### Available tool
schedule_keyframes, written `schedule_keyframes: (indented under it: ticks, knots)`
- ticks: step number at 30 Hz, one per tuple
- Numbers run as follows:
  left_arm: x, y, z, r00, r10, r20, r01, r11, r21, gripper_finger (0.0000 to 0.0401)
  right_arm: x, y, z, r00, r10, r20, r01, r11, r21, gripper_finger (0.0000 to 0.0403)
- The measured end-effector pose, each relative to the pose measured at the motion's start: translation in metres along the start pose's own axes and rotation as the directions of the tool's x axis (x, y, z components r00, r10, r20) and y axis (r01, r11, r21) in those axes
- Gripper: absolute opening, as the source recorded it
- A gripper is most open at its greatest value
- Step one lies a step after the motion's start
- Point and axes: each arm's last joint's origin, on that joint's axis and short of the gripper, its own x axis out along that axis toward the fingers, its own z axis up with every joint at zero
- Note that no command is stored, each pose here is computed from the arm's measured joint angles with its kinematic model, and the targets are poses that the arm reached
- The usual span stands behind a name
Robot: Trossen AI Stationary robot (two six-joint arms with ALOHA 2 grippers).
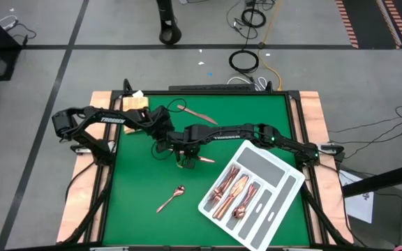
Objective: Sort silverware
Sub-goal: Put the bronze knife into the silverware tray
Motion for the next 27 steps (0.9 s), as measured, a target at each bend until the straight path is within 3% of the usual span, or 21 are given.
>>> schedule_keyframes:
  ticks: [7,12,27]
  knots:
    - [-0.01,-0.006,0.0,0.991,-0.128,0.036,0.128,0.992,0.015,0.0048,0.0,-0.004,-0.001,1.0,-0.014,-0.013,0.014,1.0,0.021,0.0048]
    - [-0.021,-0.01,-0.004,0.988,-0.15,0.031,0.148,0.987,0.066,0.0026,-0.001,-0.003,-0.001,1.0,-0.014,-0.009,0.014,1.0,0.025,0.0074]
    - [-0.008,-0.023,0.002,0.988,-0.153,0.022,0.148,0.977,0.153,0.0022,-0.002,-0.006,0.002,0.999,-0.038,0.017,0.037,0.999,0.01,0.0078]
